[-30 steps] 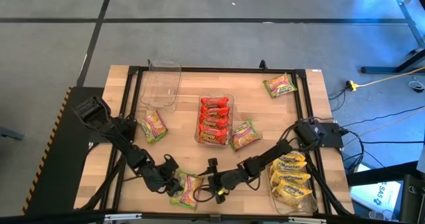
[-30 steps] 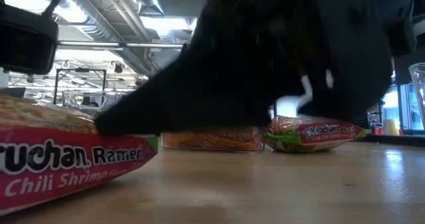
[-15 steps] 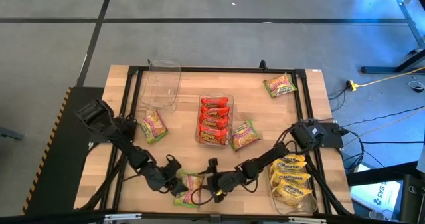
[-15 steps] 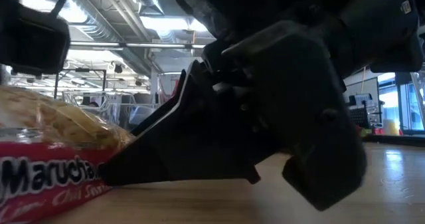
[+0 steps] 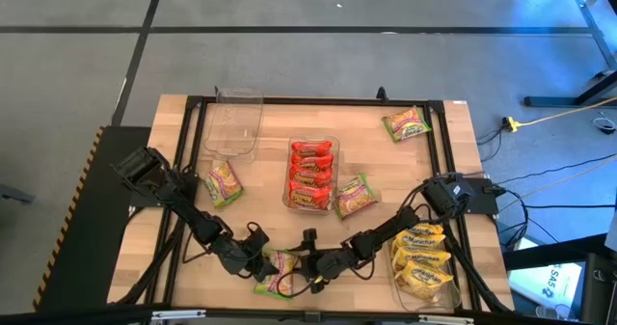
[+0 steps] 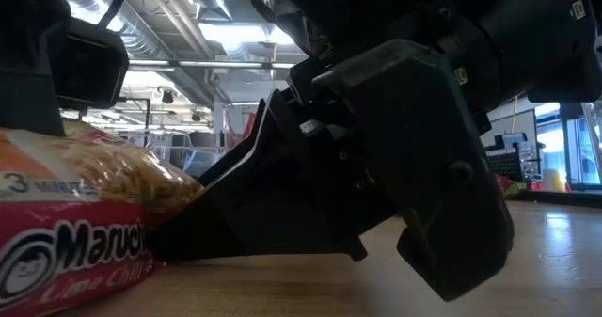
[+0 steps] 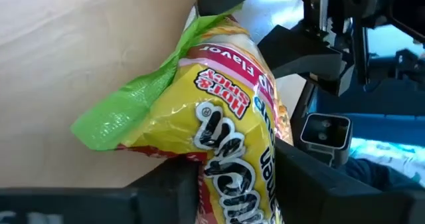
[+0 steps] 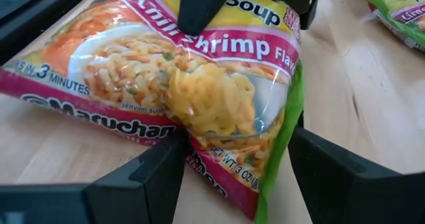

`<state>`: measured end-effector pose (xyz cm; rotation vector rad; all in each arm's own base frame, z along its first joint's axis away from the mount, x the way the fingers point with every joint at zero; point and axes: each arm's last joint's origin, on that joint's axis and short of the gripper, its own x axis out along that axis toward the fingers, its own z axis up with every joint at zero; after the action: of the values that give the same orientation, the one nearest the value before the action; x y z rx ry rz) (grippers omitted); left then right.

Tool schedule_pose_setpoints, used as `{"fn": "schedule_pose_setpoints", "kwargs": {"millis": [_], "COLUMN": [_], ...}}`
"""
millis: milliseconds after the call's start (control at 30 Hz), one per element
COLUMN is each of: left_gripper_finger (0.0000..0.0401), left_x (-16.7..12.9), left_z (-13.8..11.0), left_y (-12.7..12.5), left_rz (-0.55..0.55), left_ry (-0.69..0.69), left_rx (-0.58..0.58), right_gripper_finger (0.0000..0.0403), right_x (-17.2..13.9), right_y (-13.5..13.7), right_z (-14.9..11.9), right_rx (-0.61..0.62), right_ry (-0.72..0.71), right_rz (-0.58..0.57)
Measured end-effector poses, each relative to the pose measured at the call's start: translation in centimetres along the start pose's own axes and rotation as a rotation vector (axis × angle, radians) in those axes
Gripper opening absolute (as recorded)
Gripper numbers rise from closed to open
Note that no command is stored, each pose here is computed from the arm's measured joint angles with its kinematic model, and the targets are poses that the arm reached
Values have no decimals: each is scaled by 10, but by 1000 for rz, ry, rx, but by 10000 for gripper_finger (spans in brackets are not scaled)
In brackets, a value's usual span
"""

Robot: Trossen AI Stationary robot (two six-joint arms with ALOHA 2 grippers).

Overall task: Sort Maruchan noodles
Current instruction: Put the bottom left green noodle pack into the top transparent bin

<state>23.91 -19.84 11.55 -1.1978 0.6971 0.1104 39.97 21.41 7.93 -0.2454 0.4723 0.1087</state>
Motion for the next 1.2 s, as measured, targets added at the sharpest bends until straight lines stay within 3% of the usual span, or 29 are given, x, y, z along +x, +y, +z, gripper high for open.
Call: {"fn": "schedule_pose_setpoints", "kwargs": {"millis": [367, 667, 800, 900, 1200], "left_gripper_finger": [107, 88, 87, 87, 87], "left_x": [0, 2, 6, 9, -13], "left_z": [0, -1, 2, 6, 25], "left_y": [-1, -17, -35, -52, -100], "left_rz": [-6, -54, -46, 24, 443], "left_ry": [14, 51, 72, 117, 253], "left_rx": [181, 463, 568, 644, 795], "right_gripper_finger": [237, 237, 237, 237, 237], "right_x": [-26, -81, -96, -101, -101], "right_y": [7, 30, 43, 49, 45], "right_z": [23, 35, 27, 25, 16], "right_rx": [-35, -76, -61, -53, -85], "right_ry": [36, 255, 321, 315, 334], "right_rz": [31, 120, 64, 27, -16]}}
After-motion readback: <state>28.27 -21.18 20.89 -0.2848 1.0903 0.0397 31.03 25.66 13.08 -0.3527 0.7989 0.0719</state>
